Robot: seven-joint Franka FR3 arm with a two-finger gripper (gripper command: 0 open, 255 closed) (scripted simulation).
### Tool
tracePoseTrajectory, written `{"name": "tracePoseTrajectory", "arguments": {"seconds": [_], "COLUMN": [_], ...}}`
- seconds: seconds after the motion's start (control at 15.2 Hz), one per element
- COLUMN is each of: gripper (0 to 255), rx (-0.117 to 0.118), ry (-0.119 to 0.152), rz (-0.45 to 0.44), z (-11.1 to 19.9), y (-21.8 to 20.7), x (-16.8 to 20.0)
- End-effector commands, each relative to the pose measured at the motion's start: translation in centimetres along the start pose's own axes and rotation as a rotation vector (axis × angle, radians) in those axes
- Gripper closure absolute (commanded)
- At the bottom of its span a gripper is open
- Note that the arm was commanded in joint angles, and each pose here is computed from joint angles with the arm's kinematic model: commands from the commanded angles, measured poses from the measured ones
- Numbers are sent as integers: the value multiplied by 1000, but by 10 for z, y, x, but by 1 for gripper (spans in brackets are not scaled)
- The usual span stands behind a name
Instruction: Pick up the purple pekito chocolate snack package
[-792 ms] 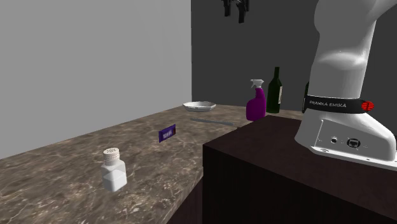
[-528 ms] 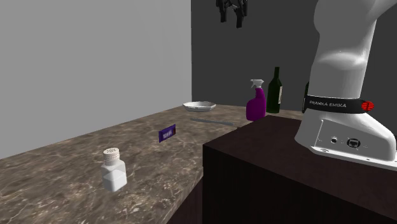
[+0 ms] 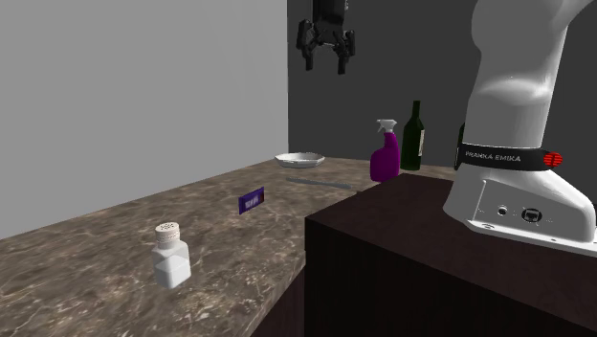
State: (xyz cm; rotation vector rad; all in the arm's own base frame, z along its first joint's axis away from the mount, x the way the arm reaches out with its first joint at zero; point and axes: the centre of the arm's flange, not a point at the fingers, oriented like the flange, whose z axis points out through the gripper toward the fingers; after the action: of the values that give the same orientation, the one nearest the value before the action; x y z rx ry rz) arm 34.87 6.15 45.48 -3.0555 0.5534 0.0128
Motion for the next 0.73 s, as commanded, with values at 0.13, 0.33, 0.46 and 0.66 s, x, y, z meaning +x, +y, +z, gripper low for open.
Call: {"name": "tracePoseTrajectory", "arguments": {"seconds": [0.13,0.33,0.46,0.66], "gripper": [0,0,0,0], "rx": [6,9,11,15], "ry": [-10,-18,-23,-32], "rz": [138,237,303,402], "z": [45,78,100,133], "y": [-27,-47,-60,-79], "x": [7,15,22,32]}}
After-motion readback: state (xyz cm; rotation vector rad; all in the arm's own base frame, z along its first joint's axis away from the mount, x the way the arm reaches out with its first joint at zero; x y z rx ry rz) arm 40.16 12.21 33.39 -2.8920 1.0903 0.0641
